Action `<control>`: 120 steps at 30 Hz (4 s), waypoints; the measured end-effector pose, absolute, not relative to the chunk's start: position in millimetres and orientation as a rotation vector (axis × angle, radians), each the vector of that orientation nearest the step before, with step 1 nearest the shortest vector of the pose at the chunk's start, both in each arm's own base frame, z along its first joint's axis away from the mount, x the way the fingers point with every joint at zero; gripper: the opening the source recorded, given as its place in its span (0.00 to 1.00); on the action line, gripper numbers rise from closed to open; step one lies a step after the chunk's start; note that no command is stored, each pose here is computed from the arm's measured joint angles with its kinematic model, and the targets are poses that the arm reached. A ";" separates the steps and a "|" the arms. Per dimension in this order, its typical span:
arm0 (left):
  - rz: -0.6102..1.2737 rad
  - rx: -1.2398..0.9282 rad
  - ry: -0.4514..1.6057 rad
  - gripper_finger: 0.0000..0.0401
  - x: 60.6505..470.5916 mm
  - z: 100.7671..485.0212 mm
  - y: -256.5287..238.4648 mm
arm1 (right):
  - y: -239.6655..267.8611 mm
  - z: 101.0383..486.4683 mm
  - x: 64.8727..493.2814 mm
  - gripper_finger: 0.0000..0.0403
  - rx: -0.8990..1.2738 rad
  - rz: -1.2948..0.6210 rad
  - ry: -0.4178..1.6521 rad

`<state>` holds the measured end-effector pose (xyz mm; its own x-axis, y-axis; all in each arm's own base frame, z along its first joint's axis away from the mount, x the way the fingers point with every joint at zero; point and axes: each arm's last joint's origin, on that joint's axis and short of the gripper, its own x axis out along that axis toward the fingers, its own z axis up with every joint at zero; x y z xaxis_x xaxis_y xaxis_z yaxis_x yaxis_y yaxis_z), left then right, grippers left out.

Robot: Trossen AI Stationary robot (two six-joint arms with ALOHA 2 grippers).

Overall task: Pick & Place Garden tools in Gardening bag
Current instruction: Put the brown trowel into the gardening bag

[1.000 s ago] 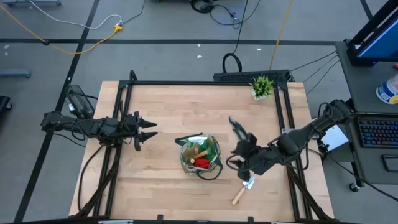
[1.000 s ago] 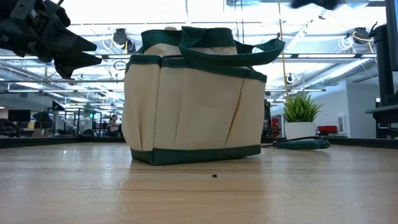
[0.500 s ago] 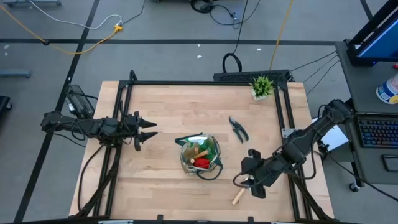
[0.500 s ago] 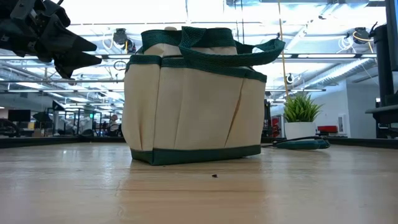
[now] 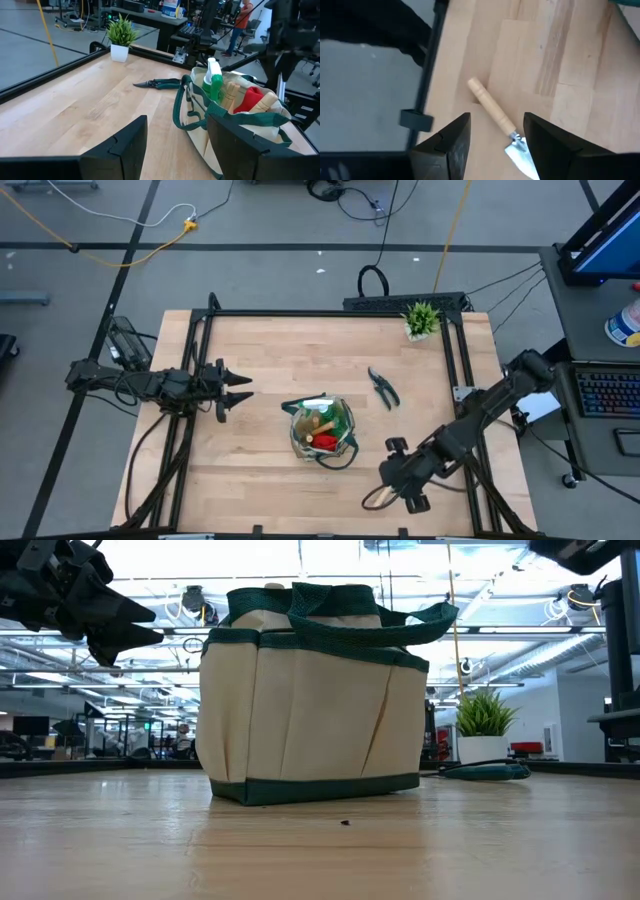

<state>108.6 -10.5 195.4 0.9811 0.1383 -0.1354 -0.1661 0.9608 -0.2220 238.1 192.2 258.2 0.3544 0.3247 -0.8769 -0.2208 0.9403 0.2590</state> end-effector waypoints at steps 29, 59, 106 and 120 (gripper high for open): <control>0.155 -0.239 0.120 0.53 108.6 195.4 -10.5 | 211.2 194.5 261.0 0.59 -0.226 0.511 1.265; 0.156 -0.237 0.125 0.53 108.5 194.8 -10.5 | 222.5 168.7 271.9 0.59 -0.290 0.562 1.241; 0.156 -0.239 0.125 0.53 108.5 194.8 -10.5 | 207.4 137.2 273.5 0.39 -0.244 0.501 1.120; 0.156 -0.237 0.125 0.53 108.5 194.8 -10.5 | 197.3 136.1 278.9 0.16 -0.171 0.438 1.142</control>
<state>108.5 -10.5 194.8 0.9802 0.1387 -0.1411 -0.1680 0.9601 -0.2236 278.9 197.3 136.1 0.3422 0.2490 -0.9060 -0.4203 0.9030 0.0895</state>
